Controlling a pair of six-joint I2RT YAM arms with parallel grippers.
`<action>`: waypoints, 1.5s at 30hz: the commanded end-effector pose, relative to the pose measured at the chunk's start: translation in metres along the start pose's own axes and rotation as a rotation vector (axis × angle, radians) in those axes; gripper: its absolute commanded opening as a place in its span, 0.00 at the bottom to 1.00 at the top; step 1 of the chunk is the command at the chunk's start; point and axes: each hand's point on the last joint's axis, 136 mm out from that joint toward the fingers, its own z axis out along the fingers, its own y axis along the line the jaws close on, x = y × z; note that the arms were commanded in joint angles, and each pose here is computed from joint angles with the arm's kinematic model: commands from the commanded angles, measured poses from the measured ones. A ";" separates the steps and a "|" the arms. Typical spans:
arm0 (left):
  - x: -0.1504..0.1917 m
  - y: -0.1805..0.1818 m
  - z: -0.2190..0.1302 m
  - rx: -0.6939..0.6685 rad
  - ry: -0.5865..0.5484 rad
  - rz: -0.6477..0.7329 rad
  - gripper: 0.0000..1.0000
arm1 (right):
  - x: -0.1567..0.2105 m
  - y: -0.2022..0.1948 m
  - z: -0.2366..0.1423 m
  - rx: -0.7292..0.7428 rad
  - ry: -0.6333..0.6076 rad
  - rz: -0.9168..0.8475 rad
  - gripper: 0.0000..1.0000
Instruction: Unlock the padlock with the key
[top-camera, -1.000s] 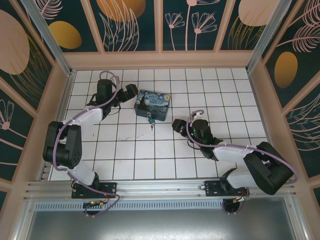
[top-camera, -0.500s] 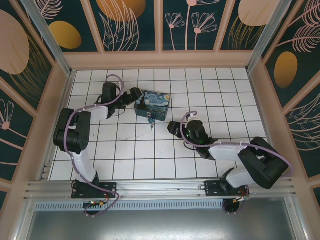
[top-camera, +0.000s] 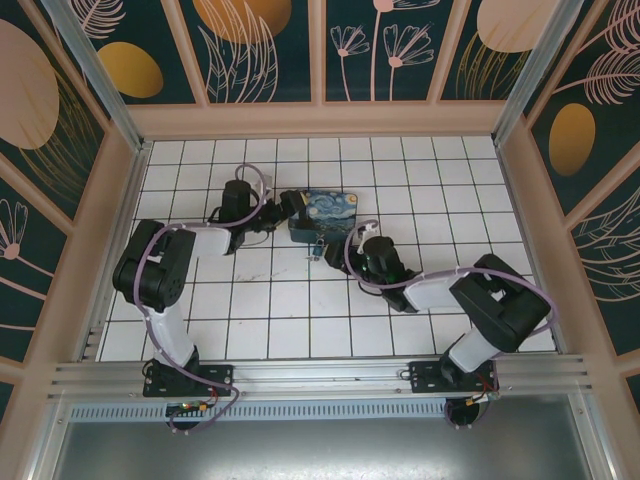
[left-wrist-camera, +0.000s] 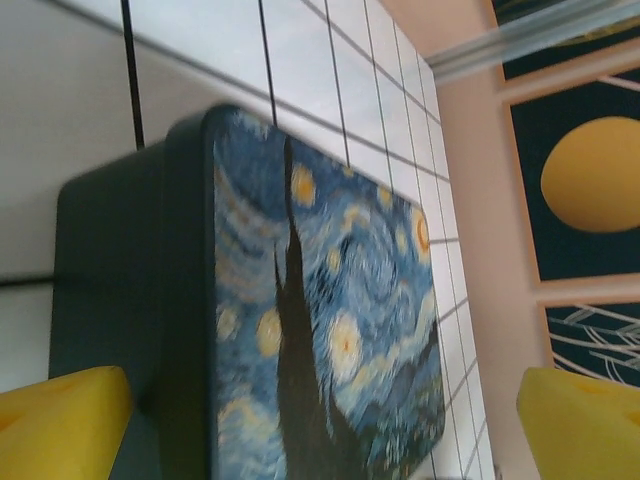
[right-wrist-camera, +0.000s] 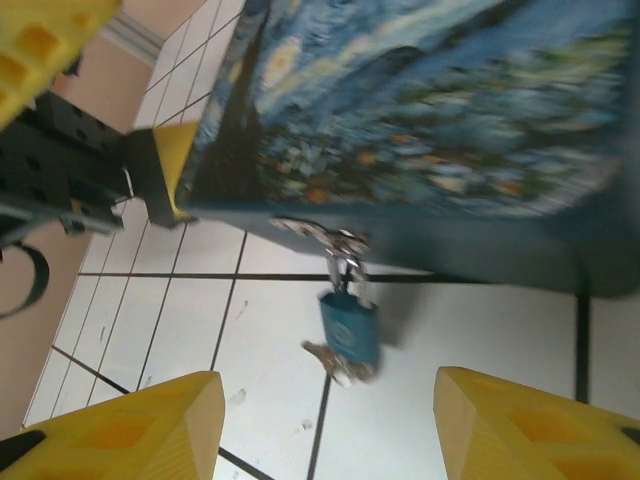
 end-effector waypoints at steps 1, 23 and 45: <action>-0.005 -0.027 -0.017 0.080 -0.046 0.026 0.98 | -0.012 0.002 0.007 -0.021 -0.017 -0.050 0.55; -0.017 -0.035 -0.053 -0.030 -0.188 0.066 0.99 | 0.018 -0.013 0.036 -0.057 0.094 -0.046 0.53; -0.027 -0.048 -0.054 0.007 -0.217 0.062 0.98 | 0.023 -0.025 0.040 -0.038 0.126 -0.038 0.00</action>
